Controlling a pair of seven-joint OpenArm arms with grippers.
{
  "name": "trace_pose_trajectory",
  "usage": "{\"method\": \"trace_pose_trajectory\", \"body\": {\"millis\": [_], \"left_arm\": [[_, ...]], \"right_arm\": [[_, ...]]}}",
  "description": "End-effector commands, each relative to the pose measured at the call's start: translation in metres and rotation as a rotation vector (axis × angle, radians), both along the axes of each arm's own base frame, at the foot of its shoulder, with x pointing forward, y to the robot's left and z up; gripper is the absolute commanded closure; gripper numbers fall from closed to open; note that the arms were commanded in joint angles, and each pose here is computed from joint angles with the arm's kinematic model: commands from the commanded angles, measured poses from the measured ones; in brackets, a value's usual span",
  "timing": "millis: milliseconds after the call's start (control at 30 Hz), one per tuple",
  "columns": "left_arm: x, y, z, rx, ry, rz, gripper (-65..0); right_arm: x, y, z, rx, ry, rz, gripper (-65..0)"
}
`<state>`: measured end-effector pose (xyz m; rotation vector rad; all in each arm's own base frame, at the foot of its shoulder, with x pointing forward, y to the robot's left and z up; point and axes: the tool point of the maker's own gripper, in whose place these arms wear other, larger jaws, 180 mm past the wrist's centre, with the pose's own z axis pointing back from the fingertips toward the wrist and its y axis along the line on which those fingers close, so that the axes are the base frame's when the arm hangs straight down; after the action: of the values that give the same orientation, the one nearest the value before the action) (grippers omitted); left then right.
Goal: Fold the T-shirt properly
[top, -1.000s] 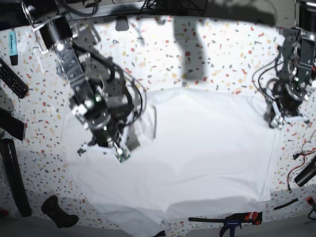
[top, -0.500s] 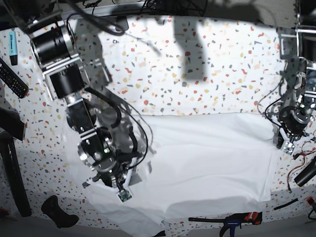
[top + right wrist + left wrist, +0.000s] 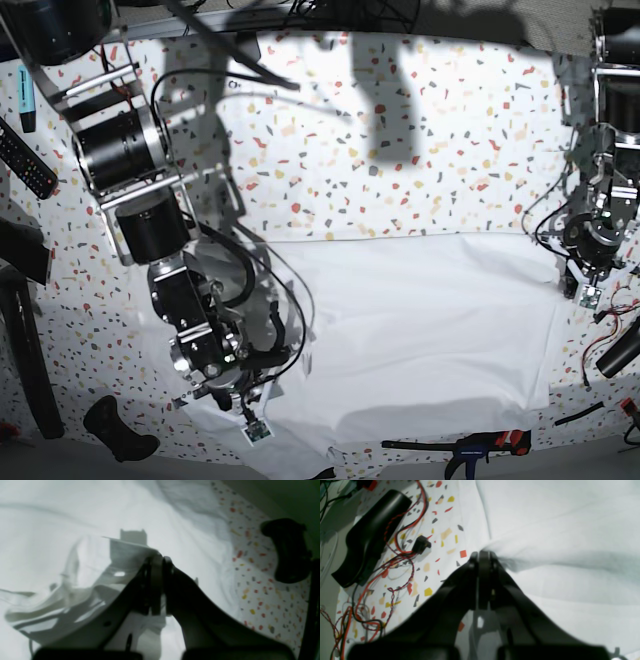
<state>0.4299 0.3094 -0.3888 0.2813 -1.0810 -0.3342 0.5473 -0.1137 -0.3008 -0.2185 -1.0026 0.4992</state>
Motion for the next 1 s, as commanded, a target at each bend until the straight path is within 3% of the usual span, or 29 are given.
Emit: {"method": "trace_pose_trajectory", "body": {"millis": [0, 200, 433, 600, 967], "left_arm": [[0.015, 0.015, 0.029, 0.025, -0.083, 0.030, 0.0], [0.021, 0.017, 0.032, 0.019, -0.087, 0.035, 0.0], [0.021, 0.010, 0.030, 0.002, -0.082, 0.014, 0.0], [0.021, 0.010, 0.030, 0.001, -0.081, 0.014, 0.0], [0.021, 0.004, 0.027, -0.013, -0.068, -0.013, 0.0]], "right_arm": [[0.016, 0.003, 0.034, 0.015, -0.085, 0.000, 0.0], [0.015, 0.002, 0.032, 0.010, -0.079, -0.002, 0.0], [0.018, -0.013, 0.038, -0.125, -0.111, -0.011, -0.4], [0.023, -0.020, 0.048, -0.080, -0.151, -0.032, -24.9], [0.030, -0.032, 0.065, -0.153, -0.189, -0.048, -25.9]]}}
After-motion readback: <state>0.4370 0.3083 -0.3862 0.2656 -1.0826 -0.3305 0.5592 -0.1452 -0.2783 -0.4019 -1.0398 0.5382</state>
